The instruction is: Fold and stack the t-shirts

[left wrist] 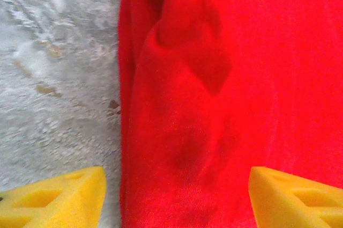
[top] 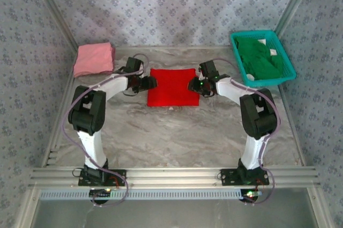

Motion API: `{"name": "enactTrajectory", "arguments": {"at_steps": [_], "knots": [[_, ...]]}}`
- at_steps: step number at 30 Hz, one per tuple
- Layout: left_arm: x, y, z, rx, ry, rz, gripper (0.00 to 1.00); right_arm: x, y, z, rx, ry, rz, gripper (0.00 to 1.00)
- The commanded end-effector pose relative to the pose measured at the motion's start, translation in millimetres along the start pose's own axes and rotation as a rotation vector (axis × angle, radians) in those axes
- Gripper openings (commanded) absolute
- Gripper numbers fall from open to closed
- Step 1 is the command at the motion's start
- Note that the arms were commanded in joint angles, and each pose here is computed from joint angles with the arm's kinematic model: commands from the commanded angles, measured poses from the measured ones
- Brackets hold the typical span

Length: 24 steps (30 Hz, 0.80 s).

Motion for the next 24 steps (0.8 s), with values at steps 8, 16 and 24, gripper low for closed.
{"name": "enactTrajectory", "arguments": {"at_steps": [8, 16, 24], "knots": [[27.5, 9.1, -0.7, -0.059, 0.006, 0.102, 0.69, 31.0, 22.7, -51.6, 0.169, 0.074, 0.072, 0.18], [48.6, 18.6, -38.1, -0.061, 0.139, 0.146, 0.54, 39.8, 25.0, -58.0, 0.203, 0.040, 0.077, 0.13], [57.8, 16.3, -60.1, -0.023, 0.131, 0.144, 0.30, 45.2, 24.5, -55.5, 0.216, 0.013, 0.079, 0.12]]}}
Point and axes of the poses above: each hand's point on the last joint's axis, 136 mm out from that joint toward the fingers, its own x axis out along the fingers, its own z axis along the line the jaws close on, y = z × x, the point moved 3 cm from there along -x, back along the fingers, and after that the axes turned 3 degrees about -x, right-handed, at the moved point
